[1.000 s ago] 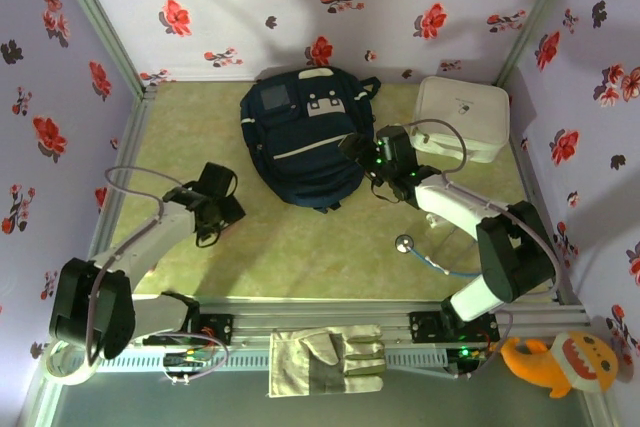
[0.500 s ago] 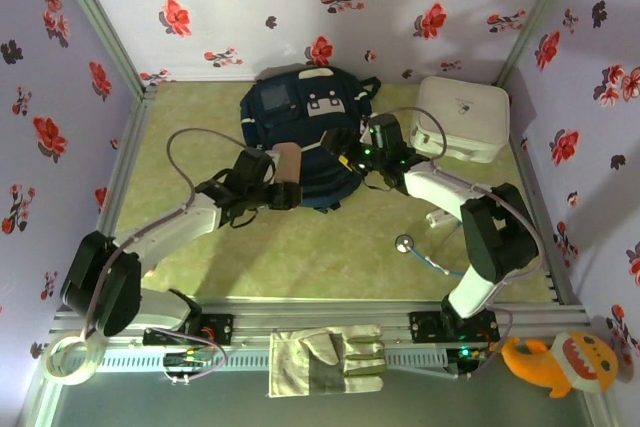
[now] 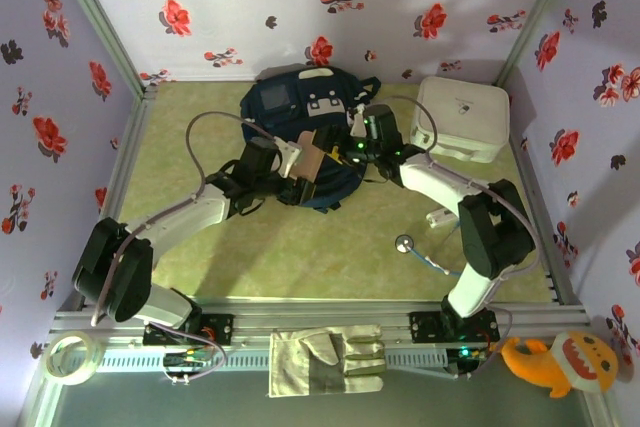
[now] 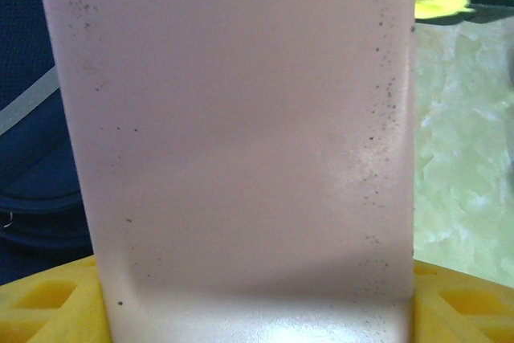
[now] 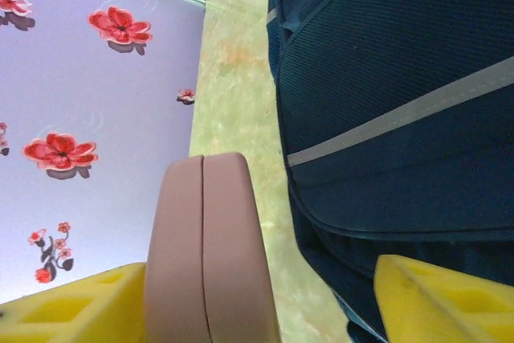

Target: Pack the student bag

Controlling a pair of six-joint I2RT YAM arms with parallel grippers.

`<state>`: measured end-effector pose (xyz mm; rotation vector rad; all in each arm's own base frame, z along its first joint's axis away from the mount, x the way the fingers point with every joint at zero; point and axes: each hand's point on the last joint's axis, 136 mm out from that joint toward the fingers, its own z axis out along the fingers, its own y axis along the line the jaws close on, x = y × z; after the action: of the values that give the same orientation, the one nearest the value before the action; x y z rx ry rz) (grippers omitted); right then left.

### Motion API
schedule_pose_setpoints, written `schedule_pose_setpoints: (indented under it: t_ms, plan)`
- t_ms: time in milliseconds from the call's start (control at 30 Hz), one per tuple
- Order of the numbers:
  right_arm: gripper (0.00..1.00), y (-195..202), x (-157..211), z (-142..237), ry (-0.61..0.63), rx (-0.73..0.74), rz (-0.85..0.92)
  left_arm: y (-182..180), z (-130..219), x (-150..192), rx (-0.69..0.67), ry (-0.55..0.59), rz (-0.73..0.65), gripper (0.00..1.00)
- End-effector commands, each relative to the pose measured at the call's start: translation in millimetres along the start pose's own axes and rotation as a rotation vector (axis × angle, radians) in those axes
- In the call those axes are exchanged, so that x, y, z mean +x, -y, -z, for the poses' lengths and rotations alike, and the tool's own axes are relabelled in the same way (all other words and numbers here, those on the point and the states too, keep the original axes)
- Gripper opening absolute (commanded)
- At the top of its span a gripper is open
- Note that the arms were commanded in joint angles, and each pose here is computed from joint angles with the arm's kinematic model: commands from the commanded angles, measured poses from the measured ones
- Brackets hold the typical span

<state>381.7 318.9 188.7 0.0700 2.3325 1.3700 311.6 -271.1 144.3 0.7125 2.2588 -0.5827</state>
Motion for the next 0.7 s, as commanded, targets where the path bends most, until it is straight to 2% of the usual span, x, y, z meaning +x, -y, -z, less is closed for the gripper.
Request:
schedule_pose_setpoints:
  t_ms: [0, 233, 333, 467, 500, 667]
  plan:
    - [0.67, -13.4, 9.2, -6.2, -0.073, -0.040, 0.016, 11.8, 2.7, -23.6, 0.043, 0.059, -0.109, 0.55]
    - [0.37, -19.1, 7.5, -2.0, -0.065, -0.063, 0.010, 8.3, 2.9, -28.8, 0.028, 0.064, -0.150, 0.57]
    - [0.31, -21.7, -1.6, 8.0, -0.003, -0.071, 0.006, 8.9, 6.9, -31.9, 0.026, 0.062, -0.145, 0.77]
    - [0.27, -21.2, -21.2, 30.9, 0.107, -0.084, -0.011, 11.0, 16.2, -35.4, 0.025, 0.063, -0.169, 0.91]
    - [0.27, -19.7, -26.7, 38.5, 0.137, -0.083, -0.014, 11.7, 18.7, -36.0, 0.024, 0.067, -0.182, 0.99]
    - [0.27, 8.3, -50.0, 79.6, 0.281, 0.010, -0.029, 11.7, 20.6, -44.2, 0.015, 0.106, -0.236, 1.00]
